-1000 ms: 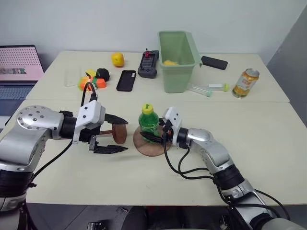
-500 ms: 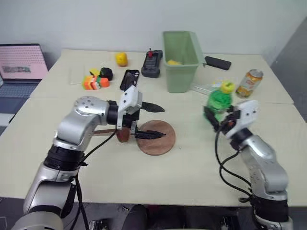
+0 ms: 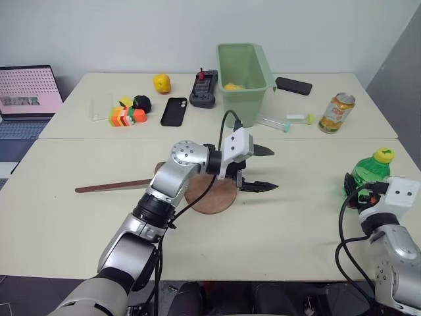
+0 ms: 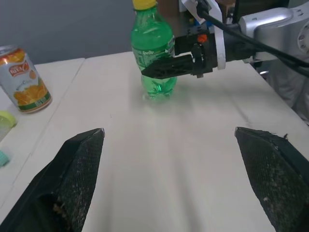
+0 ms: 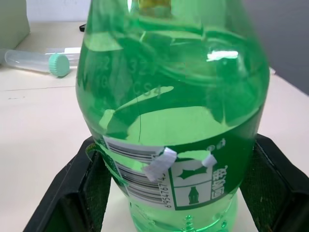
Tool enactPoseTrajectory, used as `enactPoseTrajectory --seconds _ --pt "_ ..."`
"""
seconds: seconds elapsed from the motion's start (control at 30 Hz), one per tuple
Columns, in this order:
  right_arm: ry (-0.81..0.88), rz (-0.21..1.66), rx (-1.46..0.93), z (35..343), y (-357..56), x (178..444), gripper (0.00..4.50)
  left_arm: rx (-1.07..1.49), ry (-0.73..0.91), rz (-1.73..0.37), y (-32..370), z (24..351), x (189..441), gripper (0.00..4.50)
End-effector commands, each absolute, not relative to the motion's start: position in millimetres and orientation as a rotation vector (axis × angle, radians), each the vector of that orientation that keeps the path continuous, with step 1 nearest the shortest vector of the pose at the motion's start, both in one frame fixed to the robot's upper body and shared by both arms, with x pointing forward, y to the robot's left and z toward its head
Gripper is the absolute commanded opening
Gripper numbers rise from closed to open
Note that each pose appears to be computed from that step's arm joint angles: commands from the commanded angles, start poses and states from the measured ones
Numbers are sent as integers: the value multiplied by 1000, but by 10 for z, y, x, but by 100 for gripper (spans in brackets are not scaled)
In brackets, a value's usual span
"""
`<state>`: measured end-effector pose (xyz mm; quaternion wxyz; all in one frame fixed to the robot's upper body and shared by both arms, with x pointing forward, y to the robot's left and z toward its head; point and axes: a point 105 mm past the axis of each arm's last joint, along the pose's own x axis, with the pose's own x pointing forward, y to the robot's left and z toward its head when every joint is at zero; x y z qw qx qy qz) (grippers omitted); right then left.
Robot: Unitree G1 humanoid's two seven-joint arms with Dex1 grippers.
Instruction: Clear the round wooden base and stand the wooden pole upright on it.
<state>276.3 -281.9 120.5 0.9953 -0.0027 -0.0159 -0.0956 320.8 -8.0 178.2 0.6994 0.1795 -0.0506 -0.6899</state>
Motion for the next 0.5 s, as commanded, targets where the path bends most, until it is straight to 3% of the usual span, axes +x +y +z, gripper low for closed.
enactPoseTrajectory --seconds 0.03,0.1,0.27,0.5 --pt "-136 -214 1 1434 -2842 2731 410 404 -155 -1528 -105 1845 3200 450" --pt "-137 -220 10 1428 -2846 2723 446 401 -154 -1534 -103 1836 3185 450" --pt "-166 -253 14 1500 -2879 2674 446 405 -149 -1534 -72 1803 3168 450" --pt "-359 -212 -75 2122 -2820 2650 446 350 -153 -1524 51 1941 3210 450"
